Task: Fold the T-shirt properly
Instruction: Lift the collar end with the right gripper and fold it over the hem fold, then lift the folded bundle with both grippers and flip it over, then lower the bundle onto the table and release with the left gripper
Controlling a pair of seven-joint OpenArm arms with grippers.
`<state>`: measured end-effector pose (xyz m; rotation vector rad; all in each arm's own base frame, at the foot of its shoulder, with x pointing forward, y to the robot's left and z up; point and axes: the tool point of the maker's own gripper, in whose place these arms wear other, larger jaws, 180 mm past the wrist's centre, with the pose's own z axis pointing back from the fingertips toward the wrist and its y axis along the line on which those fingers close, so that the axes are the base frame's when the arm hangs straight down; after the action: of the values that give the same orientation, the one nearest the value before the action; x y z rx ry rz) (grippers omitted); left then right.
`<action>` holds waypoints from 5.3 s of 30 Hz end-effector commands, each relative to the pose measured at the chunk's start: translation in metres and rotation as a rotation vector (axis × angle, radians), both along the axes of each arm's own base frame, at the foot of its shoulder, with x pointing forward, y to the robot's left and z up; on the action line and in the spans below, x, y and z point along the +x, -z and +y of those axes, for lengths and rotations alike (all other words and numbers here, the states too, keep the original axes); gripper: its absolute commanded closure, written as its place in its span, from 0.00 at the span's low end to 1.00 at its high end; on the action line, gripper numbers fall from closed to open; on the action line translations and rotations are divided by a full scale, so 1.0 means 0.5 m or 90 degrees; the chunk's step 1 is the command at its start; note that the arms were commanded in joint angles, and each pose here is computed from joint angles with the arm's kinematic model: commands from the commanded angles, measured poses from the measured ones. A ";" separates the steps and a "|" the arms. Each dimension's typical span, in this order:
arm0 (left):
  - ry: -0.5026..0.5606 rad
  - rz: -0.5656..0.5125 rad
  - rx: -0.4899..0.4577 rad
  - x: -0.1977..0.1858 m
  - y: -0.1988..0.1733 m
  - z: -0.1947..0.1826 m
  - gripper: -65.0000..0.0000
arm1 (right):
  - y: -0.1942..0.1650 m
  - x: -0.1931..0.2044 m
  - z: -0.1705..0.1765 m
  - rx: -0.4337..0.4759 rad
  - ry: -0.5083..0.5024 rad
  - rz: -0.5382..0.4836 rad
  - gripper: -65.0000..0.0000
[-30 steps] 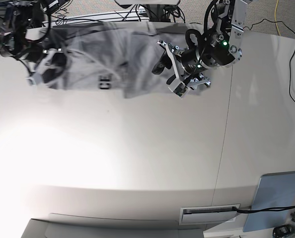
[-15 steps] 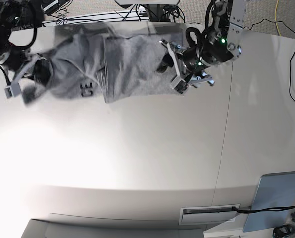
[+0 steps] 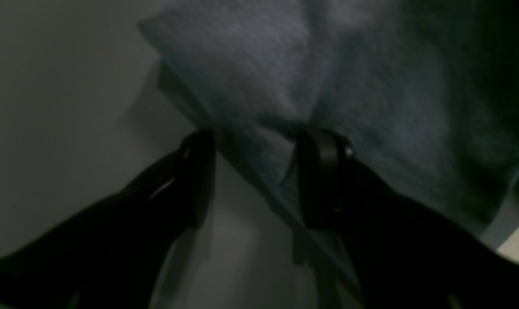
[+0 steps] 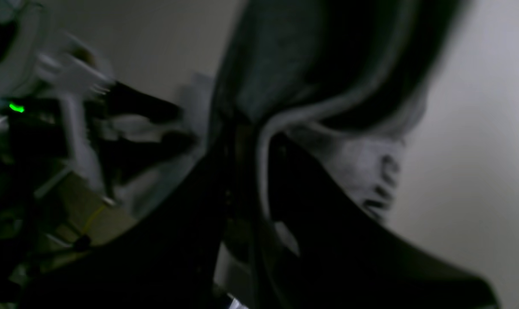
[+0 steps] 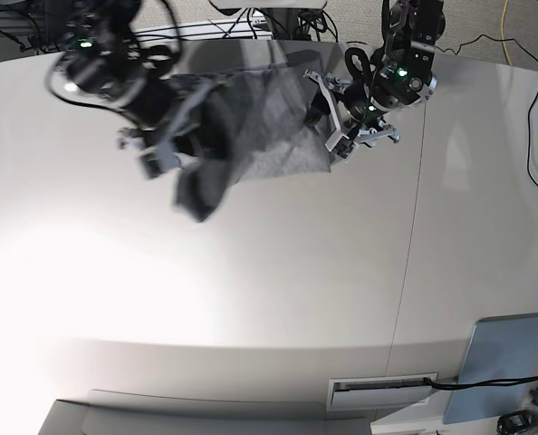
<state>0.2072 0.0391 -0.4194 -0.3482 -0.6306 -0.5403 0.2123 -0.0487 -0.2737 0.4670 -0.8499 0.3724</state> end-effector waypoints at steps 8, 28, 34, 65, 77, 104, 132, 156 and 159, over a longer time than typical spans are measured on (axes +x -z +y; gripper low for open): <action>0.031 -0.002 -0.035 0.008 -0.019 -0.024 0.51 | -0.018 0.003 0.070 0.007 -0.009 -0.030 1.00; 0.043 -0.029 -0.022 0.035 -0.055 -0.022 0.51 | -0.032 -0.042 0.136 0.106 -0.142 -0.033 0.62; 0.021 -0.058 -0.006 0.055 -0.082 0.005 0.51 | -0.049 -0.051 0.151 0.138 -0.167 -0.042 0.61; 0.205 0.077 -0.168 -0.123 -0.102 -0.100 0.96 | 0.091 0.208 -0.111 -0.126 0.028 -0.048 0.99; 0.049 0.058 0.000 -0.049 0.035 0.006 0.96 | 0.183 0.178 -0.129 -0.249 -0.043 0.038 1.00; -0.125 -0.121 -0.062 0.288 -0.135 0.095 0.73 | 0.227 -0.080 -0.109 -0.231 -0.112 0.132 1.00; -0.103 0.192 -0.419 0.170 -0.065 0.062 0.55 | 0.229 -0.074 -0.122 -0.258 -0.108 0.124 1.00; -0.088 0.114 -0.346 0.251 -0.076 0.069 0.55 | 0.231 -0.072 -0.131 -0.277 -0.105 0.121 1.00; -0.019 0.100 -0.333 0.230 -0.071 0.032 0.55 | 0.231 -0.071 -0.131 -0.276 -0.105 0.120 1.00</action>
<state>0.3120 0.0575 -0.3977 -0.8442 -0.5679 -0.3052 0.1715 -0.1155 -0.3966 0.1642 -0.4934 0.6282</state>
